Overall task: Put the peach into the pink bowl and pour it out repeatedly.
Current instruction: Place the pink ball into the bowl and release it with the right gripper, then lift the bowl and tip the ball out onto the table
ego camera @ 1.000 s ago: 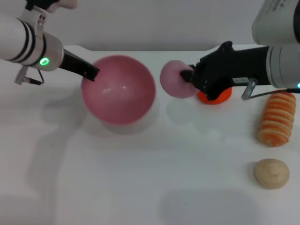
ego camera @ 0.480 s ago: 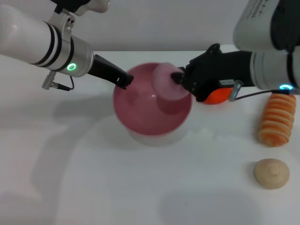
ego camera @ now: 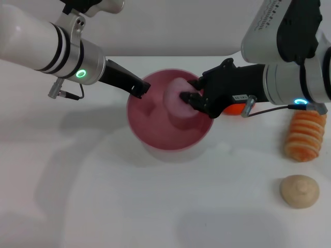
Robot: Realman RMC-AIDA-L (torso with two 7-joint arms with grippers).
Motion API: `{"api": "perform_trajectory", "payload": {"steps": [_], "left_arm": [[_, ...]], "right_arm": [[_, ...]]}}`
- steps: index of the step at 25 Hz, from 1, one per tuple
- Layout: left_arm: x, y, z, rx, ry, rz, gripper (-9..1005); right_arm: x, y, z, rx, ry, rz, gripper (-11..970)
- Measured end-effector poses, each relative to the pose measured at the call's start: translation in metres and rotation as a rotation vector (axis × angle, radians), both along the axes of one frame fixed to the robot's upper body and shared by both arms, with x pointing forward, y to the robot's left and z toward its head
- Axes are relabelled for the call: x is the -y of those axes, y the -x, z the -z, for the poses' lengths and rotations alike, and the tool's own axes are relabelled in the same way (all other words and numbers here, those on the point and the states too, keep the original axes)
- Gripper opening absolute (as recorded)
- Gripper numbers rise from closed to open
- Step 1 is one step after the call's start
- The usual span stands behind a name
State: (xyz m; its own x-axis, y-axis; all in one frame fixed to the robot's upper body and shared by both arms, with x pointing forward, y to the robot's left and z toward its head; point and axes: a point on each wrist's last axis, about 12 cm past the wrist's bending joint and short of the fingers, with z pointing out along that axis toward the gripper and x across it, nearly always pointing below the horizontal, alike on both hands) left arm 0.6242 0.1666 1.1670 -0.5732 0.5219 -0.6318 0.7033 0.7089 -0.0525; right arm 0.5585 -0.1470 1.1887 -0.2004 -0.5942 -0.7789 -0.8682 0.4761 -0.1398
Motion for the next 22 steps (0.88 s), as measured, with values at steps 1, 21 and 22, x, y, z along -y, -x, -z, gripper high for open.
{"api": "perform_trajectory", "payload": {"steps": [1, 21, 22], "left_arm": [[0.0, 0.0, 0.0, 0.0, -0.001, 0.001, 65], [0.002, 0.005, 0.004, 0.193, -0.193, 0.045, 66], [0.01, 0.01, 0.004, 0.272, -0.245, 0.072, 66]], "right_arm": [[0.0, 0.0, 0.0, 0.001, 0.0, -0.001, 133], [0.055, 0.004, -0.001, 0.28, -0.346, 0.248, 578], [0.062, 0.004, 0.0, 0.296, -0.386, 0.277, 578]]}}
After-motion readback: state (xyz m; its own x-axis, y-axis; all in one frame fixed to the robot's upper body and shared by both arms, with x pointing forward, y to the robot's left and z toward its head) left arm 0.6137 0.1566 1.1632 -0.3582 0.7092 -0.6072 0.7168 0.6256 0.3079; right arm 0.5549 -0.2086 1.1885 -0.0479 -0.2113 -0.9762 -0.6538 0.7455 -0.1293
